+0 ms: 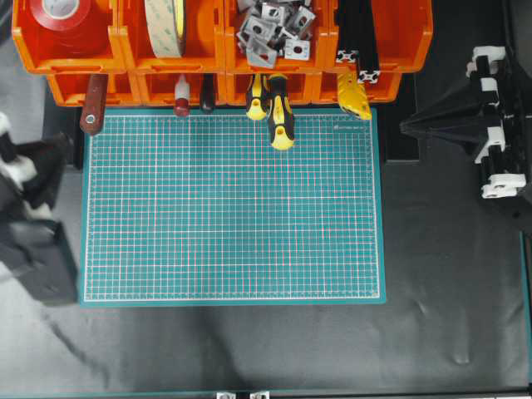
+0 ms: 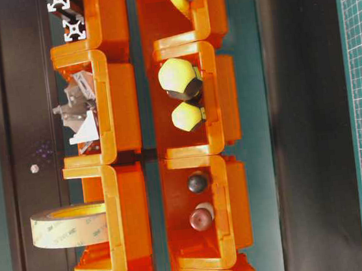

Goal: Pick scraper from container rack with left arm.
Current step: 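Position the open left gripper around the brown scraper handle in the rack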

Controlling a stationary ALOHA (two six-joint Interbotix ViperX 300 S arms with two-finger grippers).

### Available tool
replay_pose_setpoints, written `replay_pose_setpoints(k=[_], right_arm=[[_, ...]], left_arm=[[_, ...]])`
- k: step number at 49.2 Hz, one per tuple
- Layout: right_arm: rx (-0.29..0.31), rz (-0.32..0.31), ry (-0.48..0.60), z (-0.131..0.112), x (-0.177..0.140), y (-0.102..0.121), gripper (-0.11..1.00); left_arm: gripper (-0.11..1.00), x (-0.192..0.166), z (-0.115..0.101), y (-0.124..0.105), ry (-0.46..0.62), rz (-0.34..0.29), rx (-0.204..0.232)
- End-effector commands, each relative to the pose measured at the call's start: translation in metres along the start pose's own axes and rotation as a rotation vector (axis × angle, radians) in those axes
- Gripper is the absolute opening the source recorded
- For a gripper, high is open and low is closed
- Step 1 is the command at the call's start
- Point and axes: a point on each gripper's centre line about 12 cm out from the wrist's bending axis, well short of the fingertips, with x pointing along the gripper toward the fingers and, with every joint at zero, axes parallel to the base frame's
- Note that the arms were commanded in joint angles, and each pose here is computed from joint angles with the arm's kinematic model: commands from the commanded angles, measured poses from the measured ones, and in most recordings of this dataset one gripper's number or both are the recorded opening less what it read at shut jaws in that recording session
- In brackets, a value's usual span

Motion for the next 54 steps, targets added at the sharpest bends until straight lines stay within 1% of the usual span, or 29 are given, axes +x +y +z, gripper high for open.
replay_pose_setpoints(k=[1, 5, 9, 11, 21, 26, 27, 29, 31, 37, 41, 44, 46, 48, 50, 54], right_arm=[[0.003, 0.004, -0.02, 0.011, 0.001, 0.002, 0.01], [0.002, 0.01, -0.016, 0.011, 0.001, 0.003, 0.01], [0.001, 0.015, -0.007, 0.01, -0.001, 0.004, 0.01], [0.001, 0.016, -0.001, 0.01, -0.001, 0.004, 0.01], [-0.001, 0.022, 0.02, 0.008, -0.008, 0.006, 0.01], [-0.001, 0.022, 0.042, 0.007, -0.011, 0.006, 0.01], [-0.003, 0.024, 0.045, 0.007, -0.012, 0.006, 0.01], [-0.003, 0.023, 0.053, 0.007, -0.014, 0.006, 0.01], [-0.005, 0.023, 0.056, 0.007, -0.015, 0.006, 0.01], [-0.007, 0.023, 0.06, 0.006, -0.018, 0.006, 0.01], [-0.007, 0.022, 0.066, 0.005, -0.02, 0.006, 0.01], [-0.005, 0.021, 0.072, 0.005, -0.021, 0.006, 0.01], [-0.006, 0.024, 0.079, 0.004, -0.021, 0.006, 0.01], [-0.007, 0.026, 0.081, 0.004, -0.021, 0.007, 0.01], [-0.01, 0.029, 0.081, 0.004, -0.022, 0.007, 0.01], [-0.014, 0.031, 0.088, 0.002, -0.021, 0.008, 0.01]], left_arm=[[0.0, 0.003, 0.001, -0.005, 0.008, 0.023, -0.005], [0.0, 0.006, 0.001, -0.012, 0.009, 0.024, 0.003], [0.0, 0.007, 0.001, -0.015, 0.003, 0.02, 0.0], [0.0, 0.007, 0.002, -0.015, -0.005, 0.014, -0.005], [0.0, 0.008, 0.006, -0.021, -0.056, -0.033, 0.007], [0.01, 0.01, 0.006, -0.023, -0.061, -0.039, 0.012], [0.03, 0.011, 0.005, -0.022, -0.06, -0.038, 0.011], [0.09, 0.011, 0.005, -0.022, -0.06, -0.039, 0.008], [0.18, 0.012, 0.004, -0.021, -0.059, -0.039, 0.005], [0.55, 0.019, 0.0, -0.018, -0.048, -0.037, -0.002], [0.77, 0.024, -0.001, -0.019, -0.056, -0.047, 0.018], [0.88, 0.027, -0.001, -0.021, -0.066, -0.057, 0.033], [0.9, 0.029, -0.002, -0.021, -0.064, -0.06, 0.048], [0.88, 0.031, -0.003, -0.022, -0.064, -0.059, 0.064], [0.86, 0.035, -0.005, -0.022, -0.051, -0.056, 0.069], [0.87, 0.046, -0.01, -0.021, -0.024, -0.047, 0.078]])
